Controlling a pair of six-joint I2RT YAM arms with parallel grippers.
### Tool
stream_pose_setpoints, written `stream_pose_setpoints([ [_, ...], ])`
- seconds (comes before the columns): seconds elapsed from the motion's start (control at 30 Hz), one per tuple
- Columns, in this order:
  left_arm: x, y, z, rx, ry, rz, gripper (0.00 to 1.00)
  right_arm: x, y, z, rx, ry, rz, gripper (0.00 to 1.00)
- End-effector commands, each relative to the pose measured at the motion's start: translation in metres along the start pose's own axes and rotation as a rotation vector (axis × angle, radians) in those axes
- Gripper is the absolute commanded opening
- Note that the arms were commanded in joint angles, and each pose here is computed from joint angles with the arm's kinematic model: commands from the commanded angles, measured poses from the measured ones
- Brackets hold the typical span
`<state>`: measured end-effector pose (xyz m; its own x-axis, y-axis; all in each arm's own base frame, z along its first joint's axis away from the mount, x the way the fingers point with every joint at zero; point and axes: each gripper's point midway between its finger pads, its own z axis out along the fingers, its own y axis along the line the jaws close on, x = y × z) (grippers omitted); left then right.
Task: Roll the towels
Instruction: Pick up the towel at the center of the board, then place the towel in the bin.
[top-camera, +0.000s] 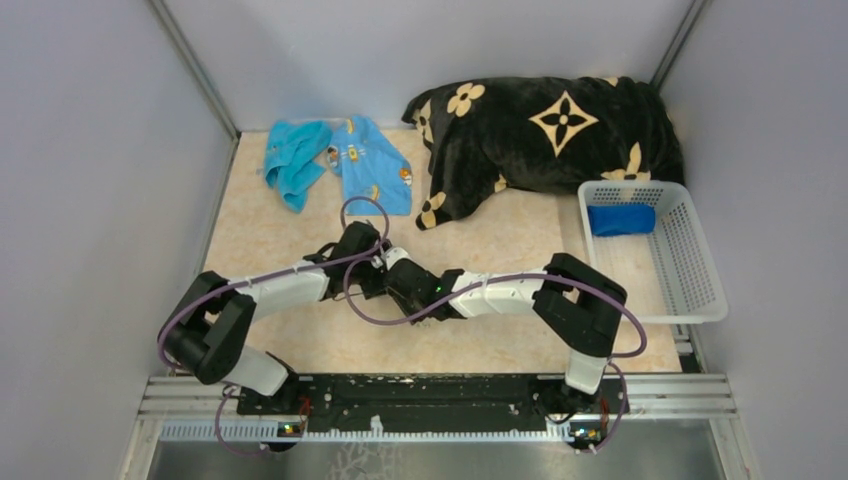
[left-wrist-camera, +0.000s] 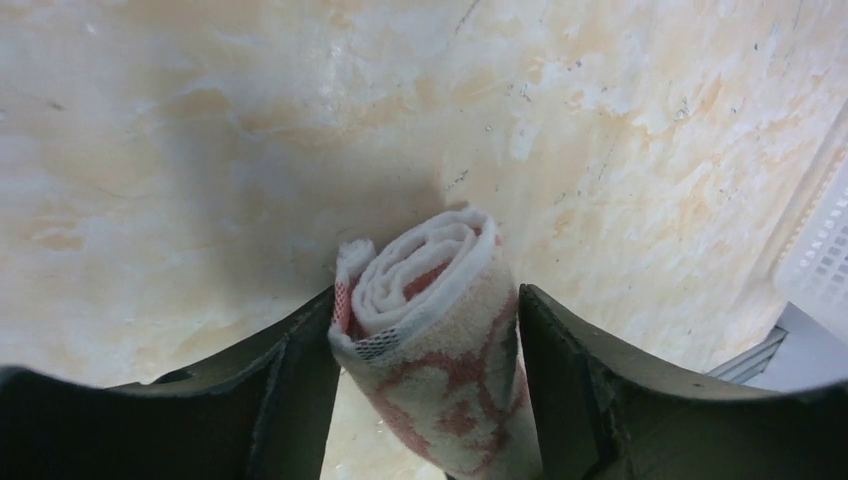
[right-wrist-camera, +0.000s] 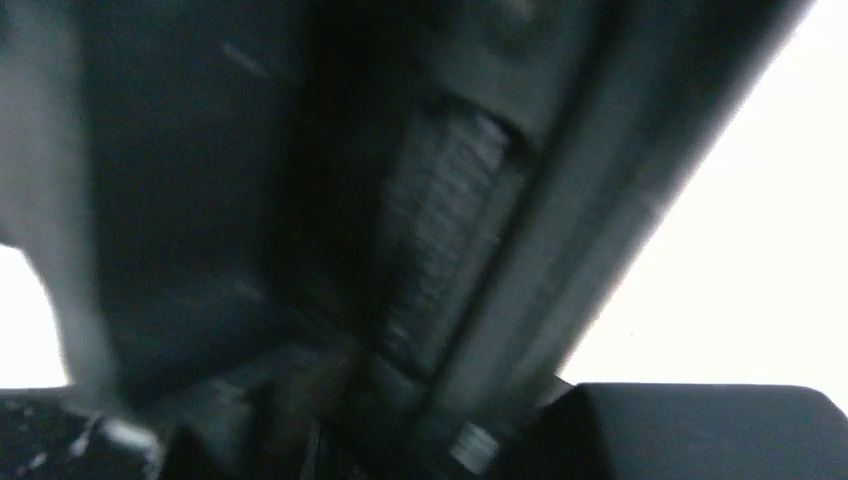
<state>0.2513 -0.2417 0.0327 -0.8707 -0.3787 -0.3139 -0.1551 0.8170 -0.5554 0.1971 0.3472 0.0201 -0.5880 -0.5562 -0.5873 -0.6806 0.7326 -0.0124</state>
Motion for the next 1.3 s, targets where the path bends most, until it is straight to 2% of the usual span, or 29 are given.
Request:
stream_pose_setpoints([
  [0.0, -0.019, 0.032, -0.01, -0.139, -0.022, 0.057, 0.72, 0.056, -0.017, -0.01, 0.023, 0.187, 0.015, 0.25],
  [0.17, -0.077, 0.023, -0.024, -0.106, -0.105, 0.037, 0.76, 0.055, -0.02, -0.029, 0.004, 0.168, 0.005, 0.23],
  [0.37, -0.128, 0.021, -0.052, -0.094, -0.193, 0.04, 0.77, 0.03, -0.043, -0.067, 0.035, 0.072, 0.068, 0.22],
  [0.5, -0.151, 0.022, -0.086, -0.125, -0.296, 0.106, 0.77, 0.007, -0.089, -0.099, 0.14, -0.003, 0.201, 0.23],
  [0.67, -0.171, 0.017, -0.142, -0.172, -0.452, 0.2, 0.78, -0.012, -0.177, -0.155, 0.331, -0.119, 0.49, 0.22],
  [0.77, -0.181, 0.015, -0.167, -0.18, -0.545, 0.275, 0.81, 0.002, -0.231, -0.191, 0.499, -0.162, 0.659, 0.2],
  [0.87, -0.187, 0.018, -0.181, -0.209, -0.59, 0.329, 0.81, 0.022, -0.275, -0.221, 0.627, -0.2, 0.812, 0.2],
  [1.1, -0.18, 0.028, -0.173, -0.225, -0.571, 0.39, 0.82, 0.079, -0.35, -0.255, 0.872, -0.274, 1.099, 0.18],
  [1.27, -0.177, 0.028, -0.171, -0.214, -0.562, 0.396, 0.82, 0.117, -0.396, -0.26, 0.966, -0.317, 1.312, 0.18],
])
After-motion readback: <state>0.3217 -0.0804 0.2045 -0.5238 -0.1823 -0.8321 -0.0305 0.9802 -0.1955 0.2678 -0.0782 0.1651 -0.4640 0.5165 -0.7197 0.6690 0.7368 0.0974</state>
